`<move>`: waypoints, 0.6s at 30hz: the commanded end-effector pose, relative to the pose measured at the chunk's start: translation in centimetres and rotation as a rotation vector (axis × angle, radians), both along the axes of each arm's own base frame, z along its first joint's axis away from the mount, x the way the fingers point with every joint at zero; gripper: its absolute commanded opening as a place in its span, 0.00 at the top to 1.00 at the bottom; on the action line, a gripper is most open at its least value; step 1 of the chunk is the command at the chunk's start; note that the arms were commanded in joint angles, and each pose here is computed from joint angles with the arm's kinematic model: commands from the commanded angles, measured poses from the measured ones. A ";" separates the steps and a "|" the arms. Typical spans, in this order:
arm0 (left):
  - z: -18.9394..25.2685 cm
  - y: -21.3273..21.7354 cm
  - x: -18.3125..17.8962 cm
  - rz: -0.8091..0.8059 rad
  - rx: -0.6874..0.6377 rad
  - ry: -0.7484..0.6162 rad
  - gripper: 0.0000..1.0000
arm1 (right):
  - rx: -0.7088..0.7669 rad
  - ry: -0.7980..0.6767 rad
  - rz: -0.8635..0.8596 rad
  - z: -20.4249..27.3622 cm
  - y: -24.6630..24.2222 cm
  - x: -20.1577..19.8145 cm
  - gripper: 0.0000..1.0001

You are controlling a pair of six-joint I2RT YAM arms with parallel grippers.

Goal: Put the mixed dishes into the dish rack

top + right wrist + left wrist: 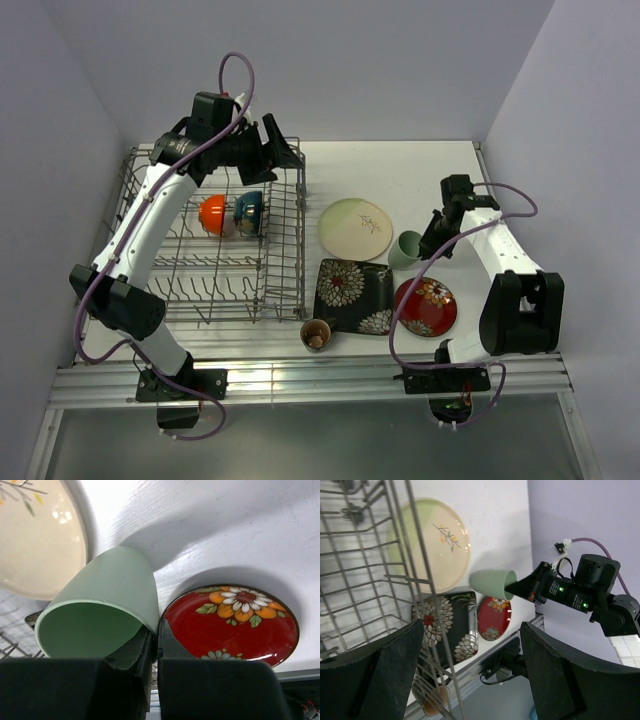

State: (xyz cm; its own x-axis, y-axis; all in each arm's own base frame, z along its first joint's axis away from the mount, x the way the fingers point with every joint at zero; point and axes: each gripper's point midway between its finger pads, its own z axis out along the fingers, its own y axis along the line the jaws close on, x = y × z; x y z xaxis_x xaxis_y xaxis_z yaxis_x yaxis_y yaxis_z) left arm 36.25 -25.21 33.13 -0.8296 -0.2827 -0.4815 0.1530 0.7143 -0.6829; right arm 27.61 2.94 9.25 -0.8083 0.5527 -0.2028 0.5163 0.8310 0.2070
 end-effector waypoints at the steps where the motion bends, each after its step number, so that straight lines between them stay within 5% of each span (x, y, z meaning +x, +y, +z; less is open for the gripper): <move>1: 3.6 -1.5 -1.5 -0.074 -0.131 -0.057 0.16 | 0.016 -0.143 -0.010 4.5 0.2 1.2 1.00; 5: 4.8 -3.2 -2.7 -0.164 -0.246 -0.024 0.15 | 0.158 -0.300 0.041 10.6 2.8 1.8 1.00; 12: 5.2 -4.9 -3.4 -0.266 -0.408 0.050 0.13 | 0.680 -0.502 0.213 21.6 10.6 1.6 1.00; 18: 5.7 -5.4 -4.1 -0.218 -0.631 0.369 0.13 | 0.923 -0.616 0.364 27.1 13.4 0.3 1.00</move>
